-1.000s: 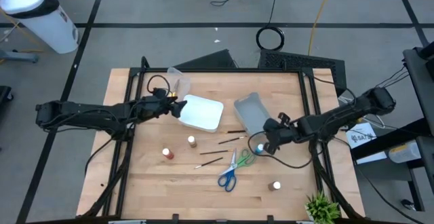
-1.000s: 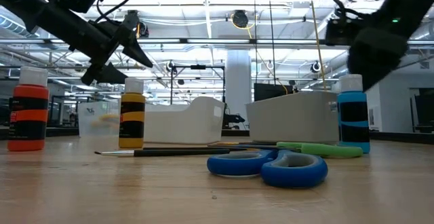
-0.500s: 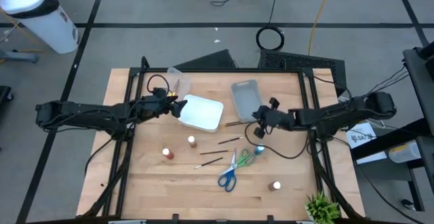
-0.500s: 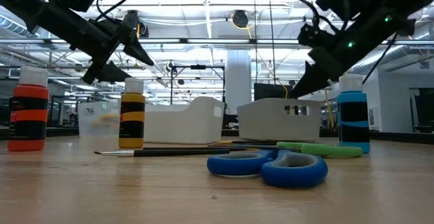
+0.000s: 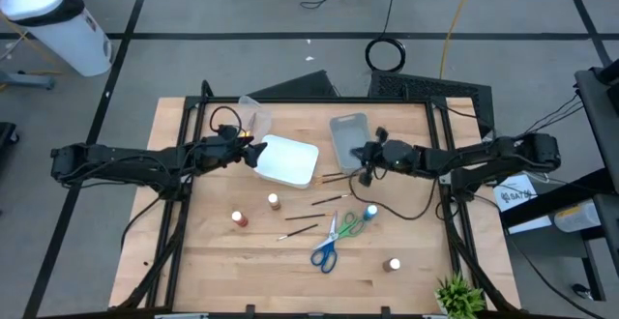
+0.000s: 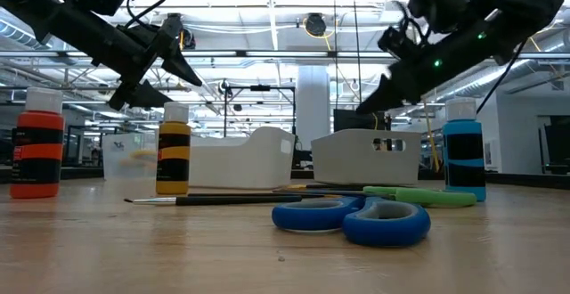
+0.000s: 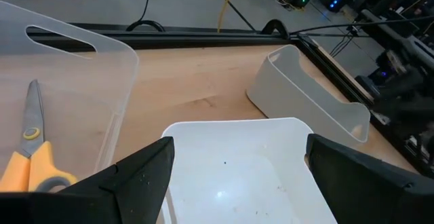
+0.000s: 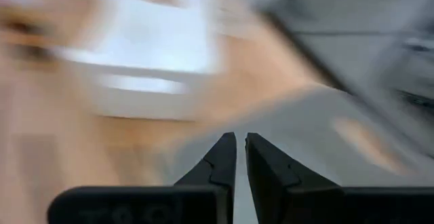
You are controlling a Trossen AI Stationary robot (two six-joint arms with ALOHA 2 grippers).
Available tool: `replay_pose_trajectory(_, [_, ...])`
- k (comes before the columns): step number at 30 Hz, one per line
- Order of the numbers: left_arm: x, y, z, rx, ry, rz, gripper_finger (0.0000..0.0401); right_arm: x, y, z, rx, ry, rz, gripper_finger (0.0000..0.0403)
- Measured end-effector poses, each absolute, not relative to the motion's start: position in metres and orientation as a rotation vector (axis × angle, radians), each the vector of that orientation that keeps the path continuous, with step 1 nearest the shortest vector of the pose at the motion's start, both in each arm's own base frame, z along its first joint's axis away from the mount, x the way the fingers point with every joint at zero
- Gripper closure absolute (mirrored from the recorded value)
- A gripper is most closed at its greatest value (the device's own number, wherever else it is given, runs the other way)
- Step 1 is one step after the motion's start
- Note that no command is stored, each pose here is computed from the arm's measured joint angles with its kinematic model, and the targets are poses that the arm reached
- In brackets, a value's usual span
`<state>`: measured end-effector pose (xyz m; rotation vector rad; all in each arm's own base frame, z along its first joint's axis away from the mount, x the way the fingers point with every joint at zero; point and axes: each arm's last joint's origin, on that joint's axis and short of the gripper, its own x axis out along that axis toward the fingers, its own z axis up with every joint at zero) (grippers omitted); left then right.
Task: Pick & Place Paint Supplies
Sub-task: Put the middle gold and black paintbrush into the gray bin
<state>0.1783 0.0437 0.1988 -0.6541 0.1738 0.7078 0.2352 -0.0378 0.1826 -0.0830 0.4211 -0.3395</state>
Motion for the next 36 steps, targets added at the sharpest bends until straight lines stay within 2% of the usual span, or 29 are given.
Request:
replay_pose_trajectory(4, [0.178,0.044,0.199,-0.654,0.174,0.707,0.0054,0.242,-0.019,0.187,0.049,0.412,0.013,0.0389])
replay_pose_trajectory(6, [0.178,0.044,0.199,-0.651,0.175,0.707,0.0054,0.251,-0.012,0.184,0.084,0.443,0.054,0.0397])
replay_pose_trajectory(10, [0.178,0.044,0.199,-0.648,0.176,0.707,0.0055,0.279,-0.009,0.174,0.056,0.560,0.002,0.0396])
replay_pose_trajectory(13, [0.178,0.044,0.199,-0.646,0.176,0.707,0.0055,0.306,-0.012,0.166,-0.002,0.669,-0.006,0.0367])
replay_pose_trajectory(19, [0.178,0.044,0.199,-0.646,0.179,0.708,0.0054,0.350,-0.026,0.144,-0.115,0.896,-0.052,0.0278])
replay_pose_trajectory(26, [0.178,0.043,0.198,-0.648,0.182,0.701,0.0055,0.362,-0.043,0.124,-0.148,1.032,-0.077,0.0225])
replay_pose_trajectory(31, [0.178,0.043,0.198,-0.648,0.185,0.700,0.0054,0.354,-0.047,0.113,-0.087,1.137,-0.017,0.0229])
replay_pose_trajectory(36, [0.178,0.043,0.198,-0.648,0.185,0.700,0.0054,0.345,-0.036,0.107,-0.047,1.230,-0.018,0.0276])
